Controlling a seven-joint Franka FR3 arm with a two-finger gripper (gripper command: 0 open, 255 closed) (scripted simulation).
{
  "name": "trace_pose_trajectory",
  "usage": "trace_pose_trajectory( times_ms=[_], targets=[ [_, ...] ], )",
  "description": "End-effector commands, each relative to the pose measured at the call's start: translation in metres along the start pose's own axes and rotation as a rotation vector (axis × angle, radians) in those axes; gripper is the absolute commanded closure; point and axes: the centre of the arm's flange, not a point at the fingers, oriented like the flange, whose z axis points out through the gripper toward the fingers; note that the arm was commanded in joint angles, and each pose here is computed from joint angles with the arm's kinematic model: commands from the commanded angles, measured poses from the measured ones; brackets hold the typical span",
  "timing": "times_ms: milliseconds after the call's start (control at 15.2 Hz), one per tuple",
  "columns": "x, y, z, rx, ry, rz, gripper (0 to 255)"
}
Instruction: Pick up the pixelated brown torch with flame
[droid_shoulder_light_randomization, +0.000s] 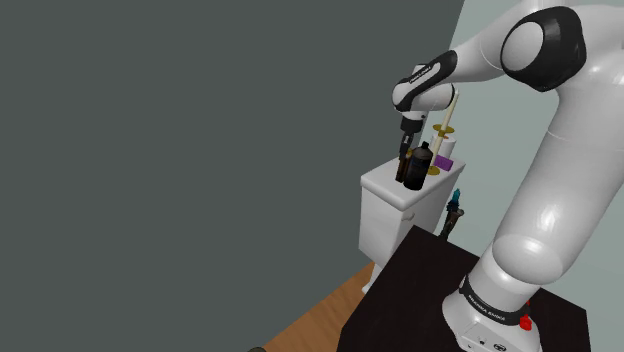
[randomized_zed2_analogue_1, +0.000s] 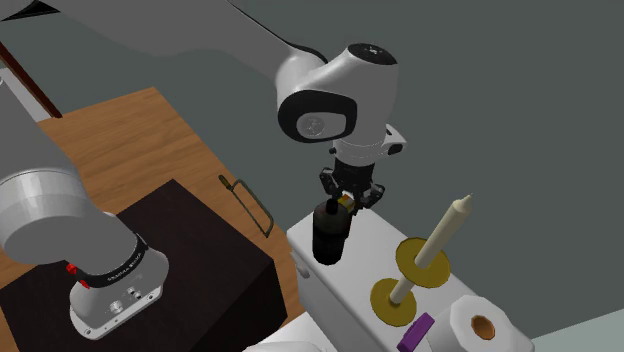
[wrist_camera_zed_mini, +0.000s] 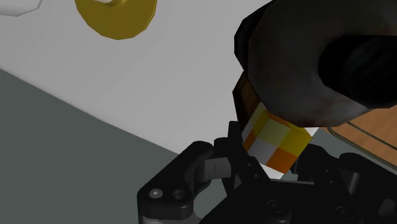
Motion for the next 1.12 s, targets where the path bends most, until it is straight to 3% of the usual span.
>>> trace_pose_trajectory(
  times_ms=[0, 1056],
  targets=[
    [0.000, 0.000, -0.005, 0.000, 0.000, 0.000, 255],
    [-0.001, 0.001, -0.080, 0.000, 0.000, 0.000, 255]
  ],
)
